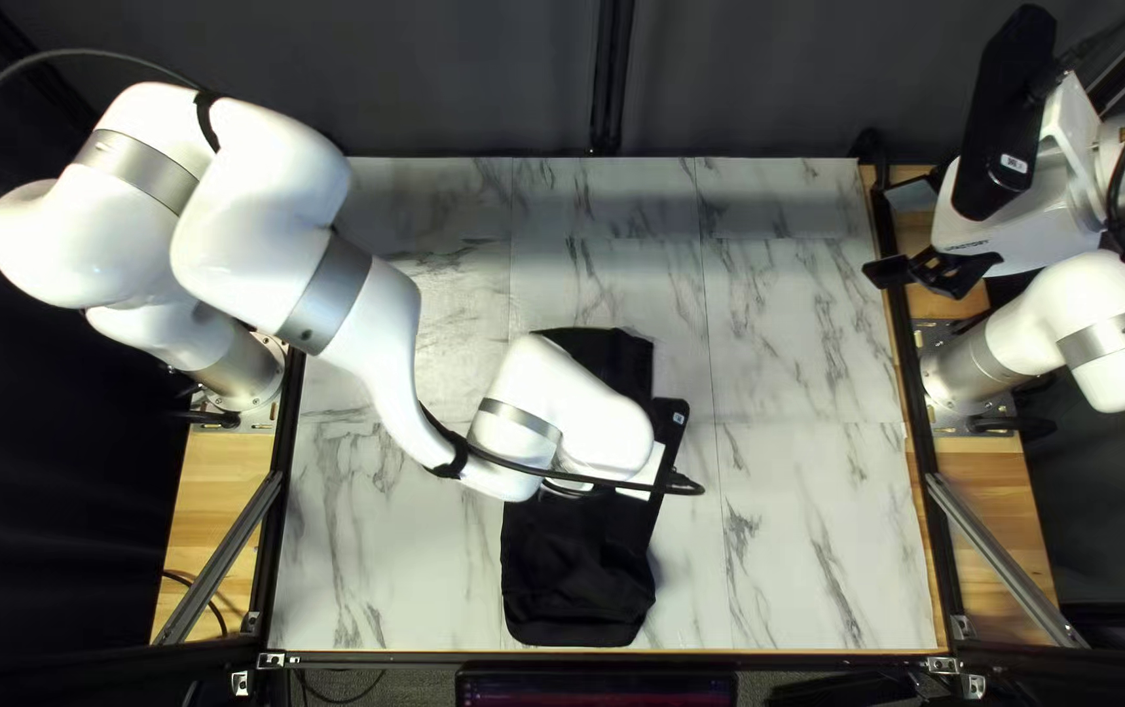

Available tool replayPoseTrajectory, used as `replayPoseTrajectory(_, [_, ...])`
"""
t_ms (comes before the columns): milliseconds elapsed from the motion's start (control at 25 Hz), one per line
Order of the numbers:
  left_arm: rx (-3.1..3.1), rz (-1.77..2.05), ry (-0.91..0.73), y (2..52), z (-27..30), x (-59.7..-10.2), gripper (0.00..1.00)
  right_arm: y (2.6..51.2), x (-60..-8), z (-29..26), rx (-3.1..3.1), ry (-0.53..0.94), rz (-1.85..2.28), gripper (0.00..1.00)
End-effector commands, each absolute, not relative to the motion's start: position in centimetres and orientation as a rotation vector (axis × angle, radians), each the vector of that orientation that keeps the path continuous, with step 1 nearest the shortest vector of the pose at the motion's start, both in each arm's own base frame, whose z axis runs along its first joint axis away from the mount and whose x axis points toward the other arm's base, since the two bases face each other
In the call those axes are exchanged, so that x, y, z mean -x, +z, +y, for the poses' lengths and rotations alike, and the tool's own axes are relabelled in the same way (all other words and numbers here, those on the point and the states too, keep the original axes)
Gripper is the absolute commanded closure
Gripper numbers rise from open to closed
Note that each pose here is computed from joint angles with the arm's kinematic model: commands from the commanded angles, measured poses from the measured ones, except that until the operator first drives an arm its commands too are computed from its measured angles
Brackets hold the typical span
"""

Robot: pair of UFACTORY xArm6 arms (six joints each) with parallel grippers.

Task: Fold t-shirt

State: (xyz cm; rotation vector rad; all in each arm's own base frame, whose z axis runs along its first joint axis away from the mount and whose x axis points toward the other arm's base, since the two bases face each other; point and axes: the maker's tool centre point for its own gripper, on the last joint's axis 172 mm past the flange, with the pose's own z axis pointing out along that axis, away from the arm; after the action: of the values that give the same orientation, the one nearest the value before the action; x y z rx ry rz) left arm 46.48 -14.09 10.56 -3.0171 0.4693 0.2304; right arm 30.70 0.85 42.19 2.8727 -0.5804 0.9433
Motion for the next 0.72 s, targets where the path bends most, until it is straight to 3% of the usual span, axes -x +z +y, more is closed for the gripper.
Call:
replayPoseTrajectory(40, [3.022,0.433,0.183,12.6,-12.6,-45.5,0.00,42.2,-30.7,0.8,-2.873,0.943,-0.580,0.00])
replayPoseTrajectory(200, [3.028,0.399,0.132,14.8,-9.2,-43.7,0.00,42.2,-30.7,0.8,-2.873,0.943,-0.580,0.00])
replayPoseTrajectory(440, [3.071,0.352,-0.044,22.7,-0.2,-38.8,0.00,42.2,-30.7,0.8,-2.873,0.943,-0.580,0.00])
replayPoseTrajectory(720, [3.054,0.335,-0.121,31.7,7.8,-33.2,0.00,42.2,-30.7,0.8,-2.873,0.943,-0.580,0.00])
